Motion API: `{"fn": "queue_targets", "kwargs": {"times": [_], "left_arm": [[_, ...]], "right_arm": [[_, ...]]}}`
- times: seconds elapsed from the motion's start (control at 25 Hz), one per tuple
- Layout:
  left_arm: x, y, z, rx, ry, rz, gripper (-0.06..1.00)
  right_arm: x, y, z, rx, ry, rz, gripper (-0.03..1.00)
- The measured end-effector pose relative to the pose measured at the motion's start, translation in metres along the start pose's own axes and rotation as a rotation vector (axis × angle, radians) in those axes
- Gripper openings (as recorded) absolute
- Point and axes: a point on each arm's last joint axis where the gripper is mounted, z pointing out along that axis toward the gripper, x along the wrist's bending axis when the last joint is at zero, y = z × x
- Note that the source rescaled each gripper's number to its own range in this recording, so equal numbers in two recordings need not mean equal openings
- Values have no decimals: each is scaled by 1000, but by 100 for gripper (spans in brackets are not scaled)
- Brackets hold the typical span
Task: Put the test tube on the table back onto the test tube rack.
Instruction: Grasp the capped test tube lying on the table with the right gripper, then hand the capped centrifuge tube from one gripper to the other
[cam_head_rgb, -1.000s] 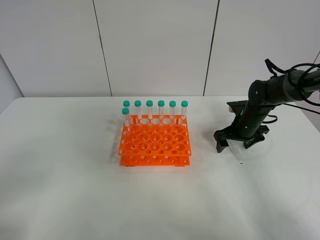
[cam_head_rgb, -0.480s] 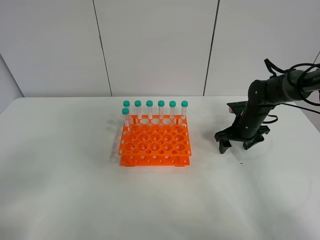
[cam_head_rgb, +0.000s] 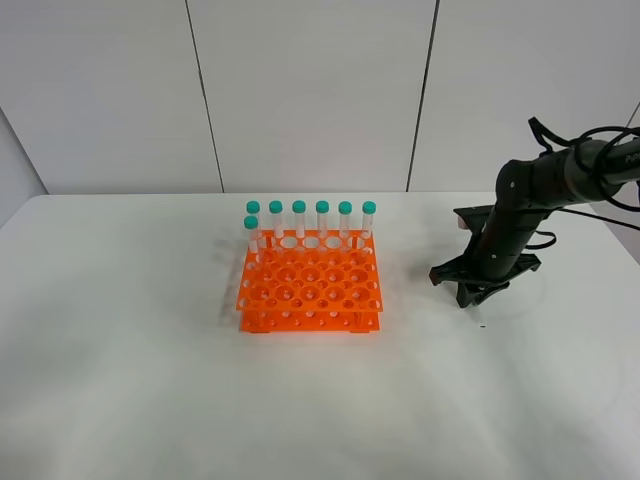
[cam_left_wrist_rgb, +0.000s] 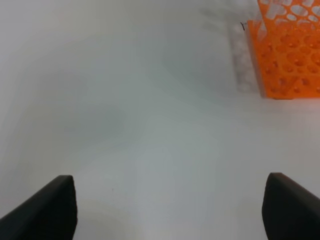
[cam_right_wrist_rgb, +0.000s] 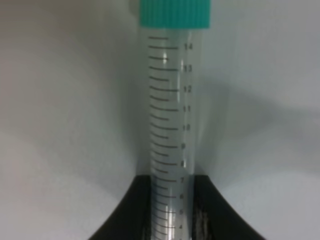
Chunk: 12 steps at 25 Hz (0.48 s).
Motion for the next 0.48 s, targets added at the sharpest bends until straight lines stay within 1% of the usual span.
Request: {"fn": "queue_targets", "kwargs": {"times": [0.08, 0.24, 0.4, 0.48], "left_arm": [[0, 0, 0, 0, 0, 0, 97], [0, 0, 0, 0, 0, 0, 97], [0, 0, 0, 0, 0, 0, 97], [0, 0, 0, 0, 0, 0, 97]], "right_arm": [[1, 2, -20, -21, -1, -4, 2], [5, 6, -92, -120, -5, -16, 2], [10, -8, -159, -244, -22, -36, 2], [14, -18, -186, -295, -29, -48, 2]]}}
